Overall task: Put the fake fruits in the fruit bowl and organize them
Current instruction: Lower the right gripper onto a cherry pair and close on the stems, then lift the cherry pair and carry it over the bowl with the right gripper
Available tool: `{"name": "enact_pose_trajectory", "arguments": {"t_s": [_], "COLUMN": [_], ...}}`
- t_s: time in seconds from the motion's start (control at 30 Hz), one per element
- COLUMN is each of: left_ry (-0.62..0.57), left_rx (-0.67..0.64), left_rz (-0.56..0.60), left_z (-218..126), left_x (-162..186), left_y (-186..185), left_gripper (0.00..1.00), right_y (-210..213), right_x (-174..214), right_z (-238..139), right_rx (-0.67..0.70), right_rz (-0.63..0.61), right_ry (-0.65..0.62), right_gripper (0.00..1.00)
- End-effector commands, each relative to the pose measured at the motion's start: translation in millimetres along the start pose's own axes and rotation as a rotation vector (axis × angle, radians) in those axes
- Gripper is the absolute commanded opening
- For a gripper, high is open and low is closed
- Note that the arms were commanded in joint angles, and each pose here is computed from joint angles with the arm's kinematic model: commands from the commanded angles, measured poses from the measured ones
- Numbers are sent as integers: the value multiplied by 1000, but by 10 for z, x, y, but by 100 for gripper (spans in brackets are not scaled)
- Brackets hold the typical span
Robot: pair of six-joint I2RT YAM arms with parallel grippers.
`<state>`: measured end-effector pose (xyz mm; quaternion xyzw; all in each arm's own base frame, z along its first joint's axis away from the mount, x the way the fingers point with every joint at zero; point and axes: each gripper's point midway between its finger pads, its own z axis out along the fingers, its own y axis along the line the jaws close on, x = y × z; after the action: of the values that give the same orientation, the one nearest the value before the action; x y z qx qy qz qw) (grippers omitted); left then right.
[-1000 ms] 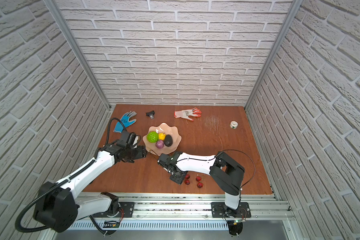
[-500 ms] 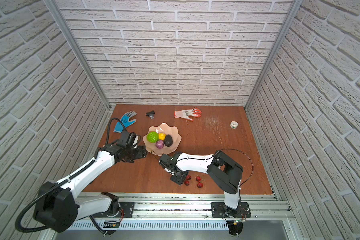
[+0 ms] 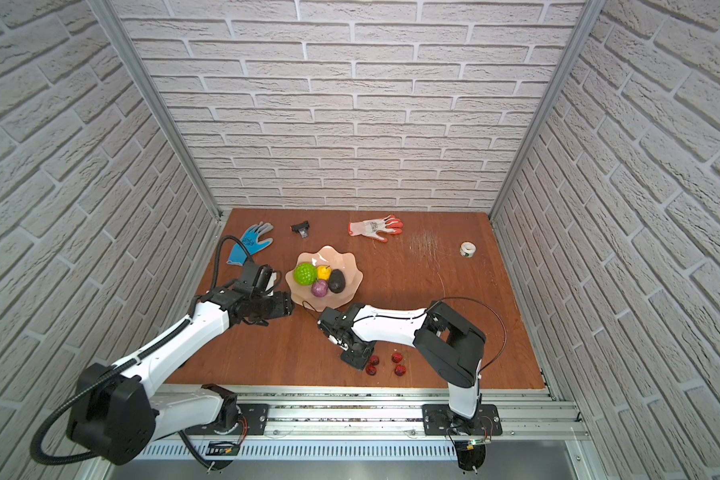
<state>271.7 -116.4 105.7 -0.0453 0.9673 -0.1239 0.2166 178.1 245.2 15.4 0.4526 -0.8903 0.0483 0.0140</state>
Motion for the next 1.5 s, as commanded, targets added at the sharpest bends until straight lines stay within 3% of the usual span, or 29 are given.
{"name": "enact_pose_trajectory", "arguments": {"t_s": [0.0, 0.5, 0.83, 1.17, 1.47], "left_ry": [-21, -38, -67, -72, -55], "left_rx": [-3, -31, -43, -38, -43], "left_rz": [5, -1, -30, -52, -56], "left_z": [-44, -145, -265, -257, -197], "left_x": [-55, -31, -31, -39, -72], "left_y": [-20, 59, 134, 131, 122], "left_gripper": [73, 73, 73, 74, 73], "right_y": [-59, -270, -751, -1013, -1258], "right_x": [-39, -406, -1036, -1751, -1988], "right_z": [-56, -851, -1292, -1121, -1013], "right_rx": [12, -45, -72, -167, -188], "right_rz": [15, 77, 177, 258, 316], "right_ry": [-20, -190, -373, -473, -514], "right_gripper": [6, 6, 6, 6, 5]}}
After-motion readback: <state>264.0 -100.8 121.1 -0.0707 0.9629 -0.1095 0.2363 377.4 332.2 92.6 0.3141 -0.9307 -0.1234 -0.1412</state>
